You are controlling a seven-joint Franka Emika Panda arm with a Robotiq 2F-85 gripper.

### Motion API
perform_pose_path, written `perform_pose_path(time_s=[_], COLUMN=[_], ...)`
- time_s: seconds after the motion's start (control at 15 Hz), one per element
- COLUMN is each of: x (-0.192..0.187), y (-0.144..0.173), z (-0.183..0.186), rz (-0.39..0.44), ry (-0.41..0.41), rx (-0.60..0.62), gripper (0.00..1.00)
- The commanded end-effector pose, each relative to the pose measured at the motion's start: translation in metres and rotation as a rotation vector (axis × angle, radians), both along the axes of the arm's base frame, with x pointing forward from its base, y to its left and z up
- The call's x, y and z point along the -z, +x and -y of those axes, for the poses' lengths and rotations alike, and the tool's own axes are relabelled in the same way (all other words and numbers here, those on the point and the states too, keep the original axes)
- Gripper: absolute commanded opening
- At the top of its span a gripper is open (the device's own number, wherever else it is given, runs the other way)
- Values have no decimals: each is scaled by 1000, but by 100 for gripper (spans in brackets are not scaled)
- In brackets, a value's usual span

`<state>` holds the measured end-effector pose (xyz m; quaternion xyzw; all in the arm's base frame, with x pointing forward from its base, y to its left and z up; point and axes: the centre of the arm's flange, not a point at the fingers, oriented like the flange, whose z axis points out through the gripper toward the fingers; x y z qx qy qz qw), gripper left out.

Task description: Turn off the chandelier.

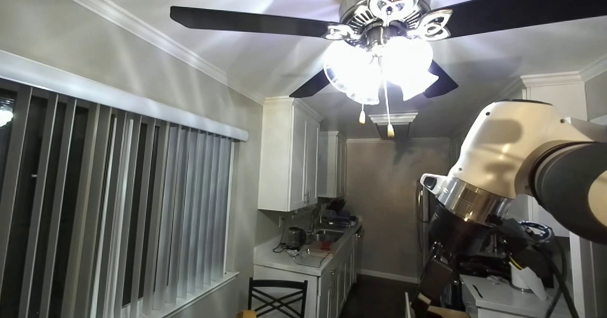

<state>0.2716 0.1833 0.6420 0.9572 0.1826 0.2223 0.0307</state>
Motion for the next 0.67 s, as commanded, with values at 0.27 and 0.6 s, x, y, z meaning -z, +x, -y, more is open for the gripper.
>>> perform_pose_path(time_s=[0.27,0.6], x=[-139,-205], y=[8,27], z=[33,57], rz=[326,608], ry=[78,140], rx=[196,319], gripper=[100,100])
